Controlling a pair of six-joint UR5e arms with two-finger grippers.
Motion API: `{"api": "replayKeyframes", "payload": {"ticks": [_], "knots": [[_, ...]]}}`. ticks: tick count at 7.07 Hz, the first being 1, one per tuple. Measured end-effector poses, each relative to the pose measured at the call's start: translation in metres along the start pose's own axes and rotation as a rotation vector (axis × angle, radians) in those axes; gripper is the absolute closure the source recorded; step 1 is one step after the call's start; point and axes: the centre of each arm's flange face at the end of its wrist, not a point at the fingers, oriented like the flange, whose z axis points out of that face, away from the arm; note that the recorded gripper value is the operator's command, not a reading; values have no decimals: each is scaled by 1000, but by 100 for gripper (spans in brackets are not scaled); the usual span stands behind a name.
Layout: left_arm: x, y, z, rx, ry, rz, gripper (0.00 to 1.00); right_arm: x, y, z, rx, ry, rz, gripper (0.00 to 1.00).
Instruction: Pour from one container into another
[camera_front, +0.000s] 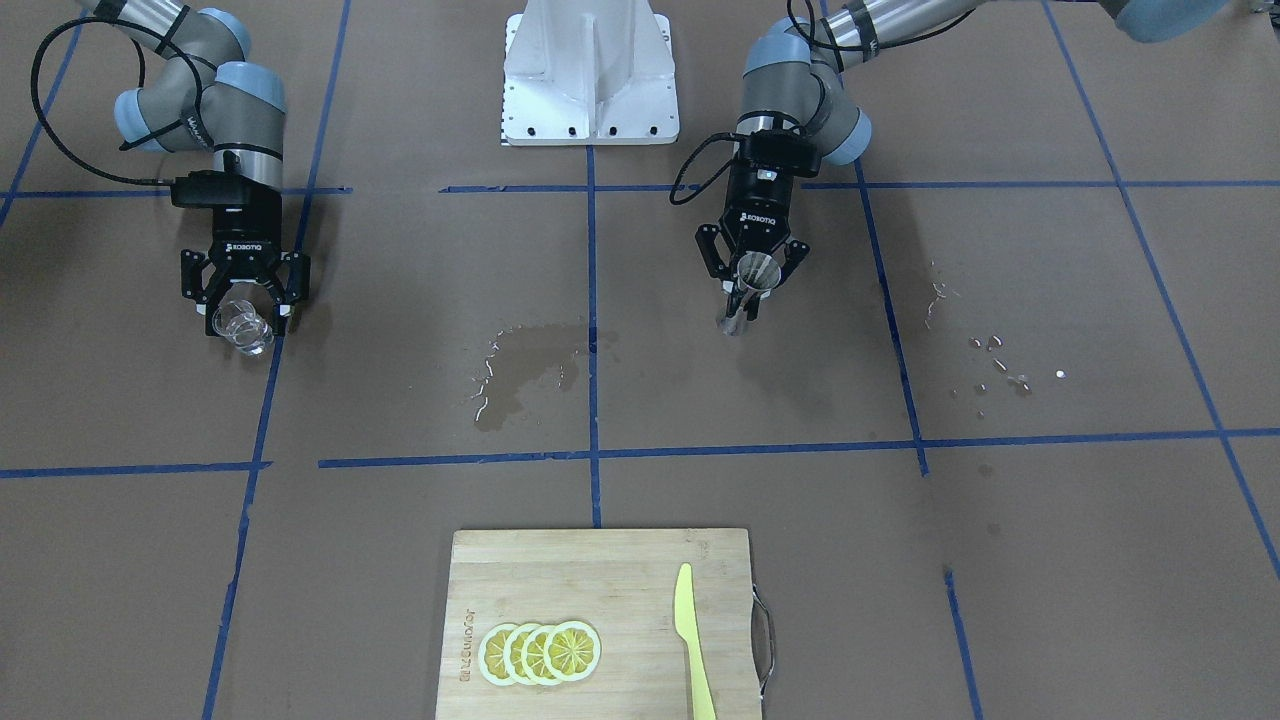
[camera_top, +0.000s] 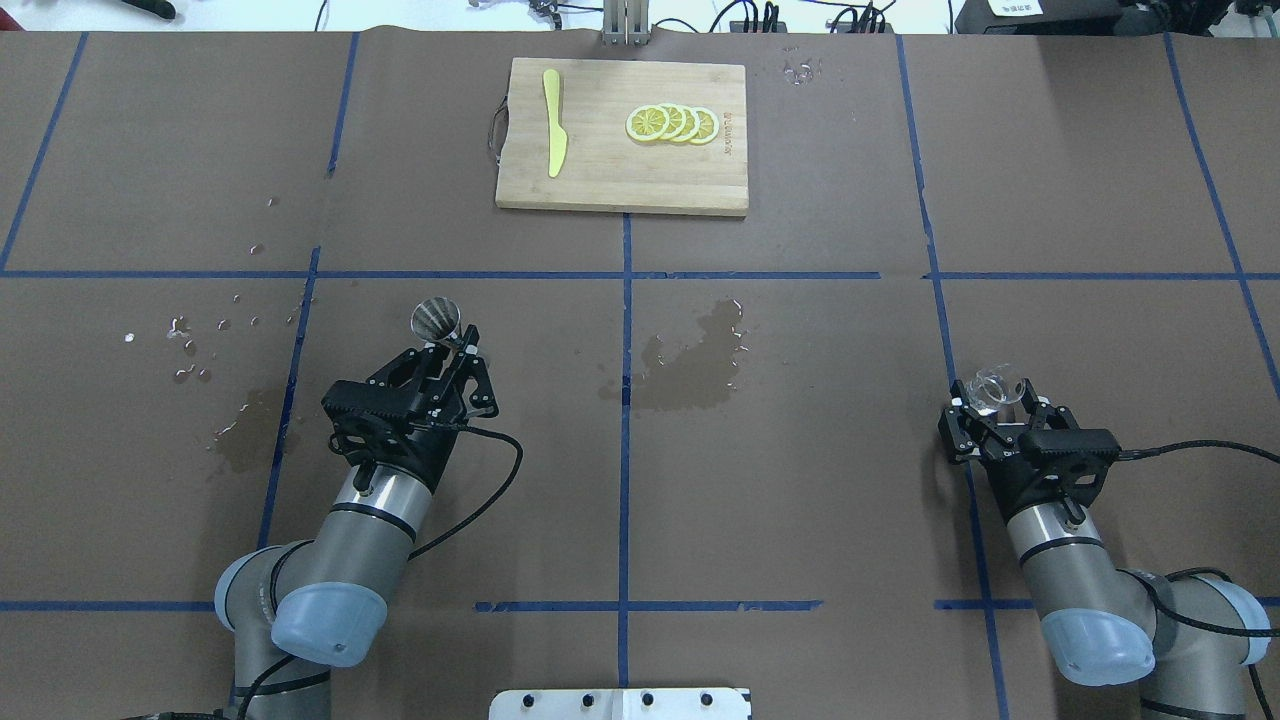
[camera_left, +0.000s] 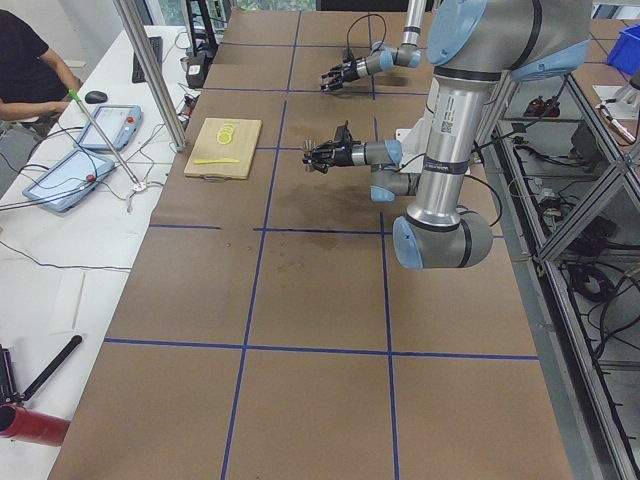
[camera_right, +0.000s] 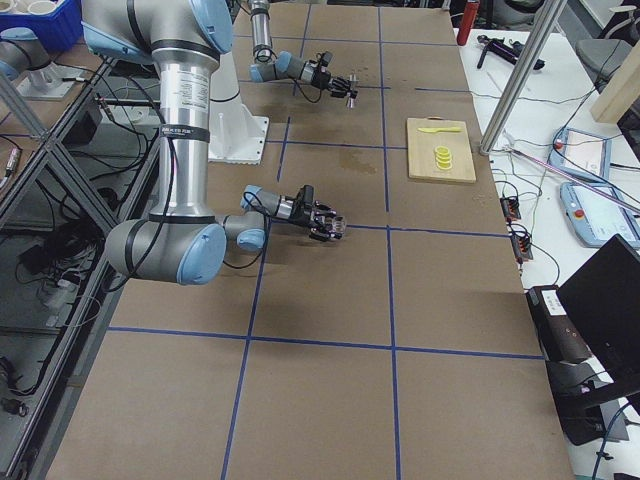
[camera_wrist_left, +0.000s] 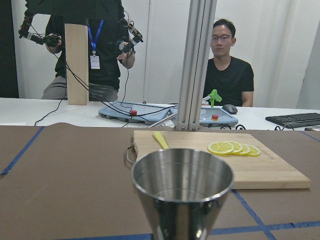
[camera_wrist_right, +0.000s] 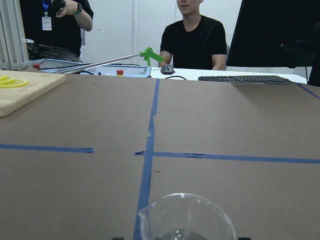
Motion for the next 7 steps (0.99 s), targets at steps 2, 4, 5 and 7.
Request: {"api": "replayKeyframes", "payload": {"ticks": [2,4,5,7], "knots": [[0,0,0,0,0,0,100,-1,-2,2,3,2,5,28],[0,0,0,1,0,-1,100,0,-2,3,4,4,4,34],[0,-1,0,1,0,-2,100,2,1,4,3,8,-2,34],[2,-2,0,2,1,-4,100,5,4,6,1,12,-12,63]]}}
